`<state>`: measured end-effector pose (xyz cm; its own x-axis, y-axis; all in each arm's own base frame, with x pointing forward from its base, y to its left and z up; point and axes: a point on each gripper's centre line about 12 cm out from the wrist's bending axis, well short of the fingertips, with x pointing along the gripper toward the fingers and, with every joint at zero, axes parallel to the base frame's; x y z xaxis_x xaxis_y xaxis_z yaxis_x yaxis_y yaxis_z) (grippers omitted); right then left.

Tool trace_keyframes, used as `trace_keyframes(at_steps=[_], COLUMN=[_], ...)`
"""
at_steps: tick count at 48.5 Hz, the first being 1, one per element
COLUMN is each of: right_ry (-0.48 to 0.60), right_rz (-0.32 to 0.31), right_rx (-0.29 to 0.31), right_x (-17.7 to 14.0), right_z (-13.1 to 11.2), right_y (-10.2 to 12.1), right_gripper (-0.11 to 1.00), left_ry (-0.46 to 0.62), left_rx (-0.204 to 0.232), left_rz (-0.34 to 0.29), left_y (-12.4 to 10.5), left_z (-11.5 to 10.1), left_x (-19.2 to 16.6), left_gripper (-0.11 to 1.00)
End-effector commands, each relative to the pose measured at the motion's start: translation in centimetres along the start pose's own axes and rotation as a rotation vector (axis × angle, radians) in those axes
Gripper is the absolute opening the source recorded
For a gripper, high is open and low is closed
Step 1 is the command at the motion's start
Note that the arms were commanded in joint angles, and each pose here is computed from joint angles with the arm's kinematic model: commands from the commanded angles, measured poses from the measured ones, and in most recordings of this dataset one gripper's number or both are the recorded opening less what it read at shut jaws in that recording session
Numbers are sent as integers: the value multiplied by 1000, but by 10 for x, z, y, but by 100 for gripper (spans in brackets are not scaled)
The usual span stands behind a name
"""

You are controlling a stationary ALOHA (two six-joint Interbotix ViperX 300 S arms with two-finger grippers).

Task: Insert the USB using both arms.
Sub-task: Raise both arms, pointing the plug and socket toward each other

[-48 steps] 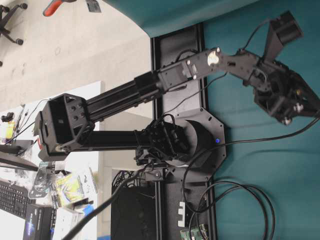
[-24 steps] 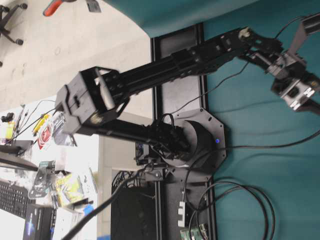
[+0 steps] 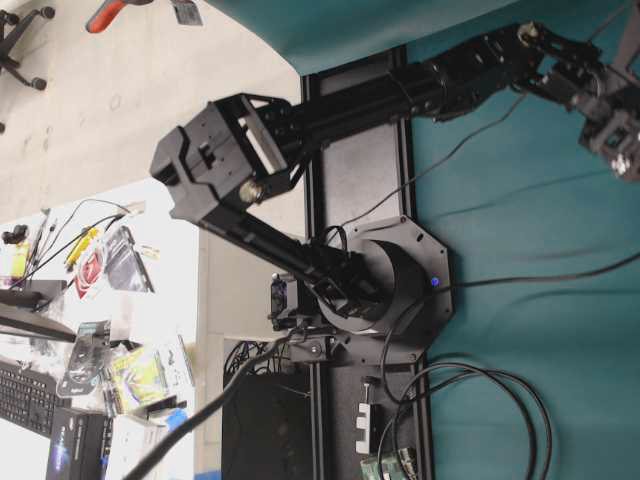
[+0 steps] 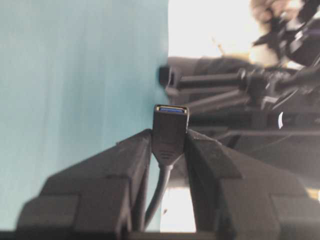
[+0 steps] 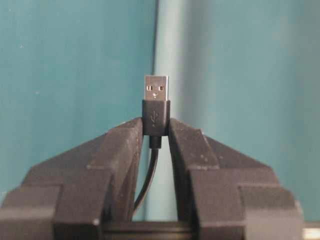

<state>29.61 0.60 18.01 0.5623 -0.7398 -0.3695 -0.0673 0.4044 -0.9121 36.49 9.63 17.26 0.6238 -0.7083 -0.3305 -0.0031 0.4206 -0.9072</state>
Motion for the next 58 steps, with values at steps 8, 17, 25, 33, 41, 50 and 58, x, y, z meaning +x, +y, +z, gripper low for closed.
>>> trace_keyframes(at_steps=[8, 17, 25, 33, 41, 50, 58], right_ry=[-16, -36, -49, -86, -126, -164, -203], right_rz=[-59, -103, -152, -185, -199, -227, -245], right_rx=[-66, -118, -135, -163, -173, -197, -207], right_x=[6, 9, 9, 11, 11, 11, 7], right_z=[7, 11, 17, 27, 39, 48, 57], right_y=[6, 8, 4, 4, 4, 4, 3], right_gripper=[21, 21, 21, 21, 21, 21, 21], left_ry=[-37, -5, 22, 59, 80, 78, 82], left_rx=[25, 16, 13, -13, -29, -43, -37], left_rz=[-63, -125, -165, -192, -232, -254, -262], left_y=[-1, 1, 3, 7, 4, 4, 4], left_z=[15, 22, 26, 22, 19, 24, 28], left_x=[-9, -4, 2, 14, 22, 24, 25], left_gripper=[23, 23, 23, 23, 23, 23, 23])
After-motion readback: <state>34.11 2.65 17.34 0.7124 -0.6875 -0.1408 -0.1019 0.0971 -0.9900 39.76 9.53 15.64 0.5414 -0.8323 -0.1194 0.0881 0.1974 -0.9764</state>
